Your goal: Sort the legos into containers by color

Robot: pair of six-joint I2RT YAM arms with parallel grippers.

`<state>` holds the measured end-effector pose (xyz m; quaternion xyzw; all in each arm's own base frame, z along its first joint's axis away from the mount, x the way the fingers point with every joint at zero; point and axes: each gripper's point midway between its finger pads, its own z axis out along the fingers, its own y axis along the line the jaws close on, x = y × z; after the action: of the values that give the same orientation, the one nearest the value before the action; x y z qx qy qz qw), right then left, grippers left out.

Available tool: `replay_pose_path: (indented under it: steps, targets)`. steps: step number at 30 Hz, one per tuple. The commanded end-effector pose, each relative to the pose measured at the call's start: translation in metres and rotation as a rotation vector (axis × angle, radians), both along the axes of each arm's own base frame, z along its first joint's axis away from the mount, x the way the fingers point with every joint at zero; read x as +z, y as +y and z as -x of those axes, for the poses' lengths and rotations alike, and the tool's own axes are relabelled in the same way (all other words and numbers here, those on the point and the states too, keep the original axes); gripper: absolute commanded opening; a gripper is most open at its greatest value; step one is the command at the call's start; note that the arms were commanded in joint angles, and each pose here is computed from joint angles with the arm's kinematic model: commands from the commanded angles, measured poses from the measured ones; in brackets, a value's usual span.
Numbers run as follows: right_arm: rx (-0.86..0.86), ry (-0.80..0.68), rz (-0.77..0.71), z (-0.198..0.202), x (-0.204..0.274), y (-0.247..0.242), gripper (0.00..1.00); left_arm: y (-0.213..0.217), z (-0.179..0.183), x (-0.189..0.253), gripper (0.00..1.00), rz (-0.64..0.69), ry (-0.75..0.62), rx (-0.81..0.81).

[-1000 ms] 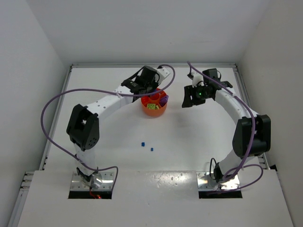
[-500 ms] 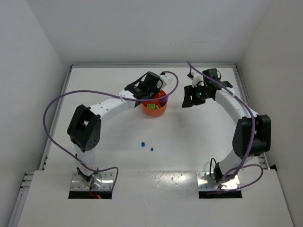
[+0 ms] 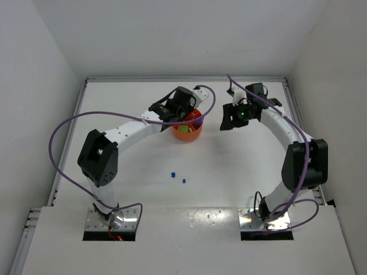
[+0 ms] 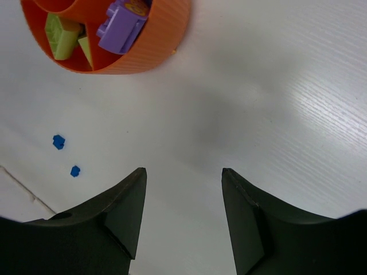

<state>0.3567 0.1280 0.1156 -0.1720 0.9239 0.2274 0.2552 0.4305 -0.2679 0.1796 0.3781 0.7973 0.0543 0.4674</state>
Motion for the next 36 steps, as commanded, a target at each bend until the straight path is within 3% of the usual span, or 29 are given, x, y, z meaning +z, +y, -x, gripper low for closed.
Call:
replay_pose_path:
  steps: [1, 4, 5, 8, 10, 13, 15, 20, 27, 36]
  targets:
    - [0.087, -0.061, -0.089, -0.001, 0.019, 0.016, 0.56, 0.003, 0.002, 0.06, 0.37, 0.182, -0.082, 0.021]
    - [0.24, -0.057, -0.214, 0.033, 0.03, 0.044, 0.56, 0.023, -0.002, 0.082, 0.43, 0.283, -0.067, 0.085]
    - [0.281, -0.045, -0.256, 0.044, 0.033, 0.054, 0.56, 0.04, -0.005, 0.09, 0.55, 0.306, -0.067, 0.117]
    - [0.414, -0.014, -0.293, 0.075, 0.03, 0.075, 0.56, 0.075, 0.0, 0.084, 0.69, 0.378, 0.008, 0.168]
    - [0.544, 0.019, -0.263, 0.106, 0.021, 0.1, 0.56, 0.101, 0.012, 0.085, 0.99, 0.436, 0.037, 0.191]
    - [0.642, 0.002, -0.208, 0.123, 0.012, 0.123, 0.56, 0.122, 0.025, 0.096, 1.0, 0.506, 0.041, 0.207]
    - [0.69, -0.038, -0.14, 0.132, 0.004, 0.148, 0.56, 0.142, 0.029, 0.086, 1.0, 0.523, 0.078, 0.299]
    - [0.708, -0.05, 0.061, 0.124, -0.031, 0.187, 0.56, 0.186, 0.041, 0.07, 1.0, 0.552, 0.187, 0.416]
    - [0.718, -0.126, 0.322, 0.113, -0.075, 0.213, 0.58, 0.238, 0.061, 0.068, 1.0, 0.559, 0.172, 0.436]
    - [0.787, -0.158, 0.378, 0.121, -0.082, 0.243, 0.63, 0.26, 0.063, 0.048, 1.0, 0.616, 0.232, 0.471]
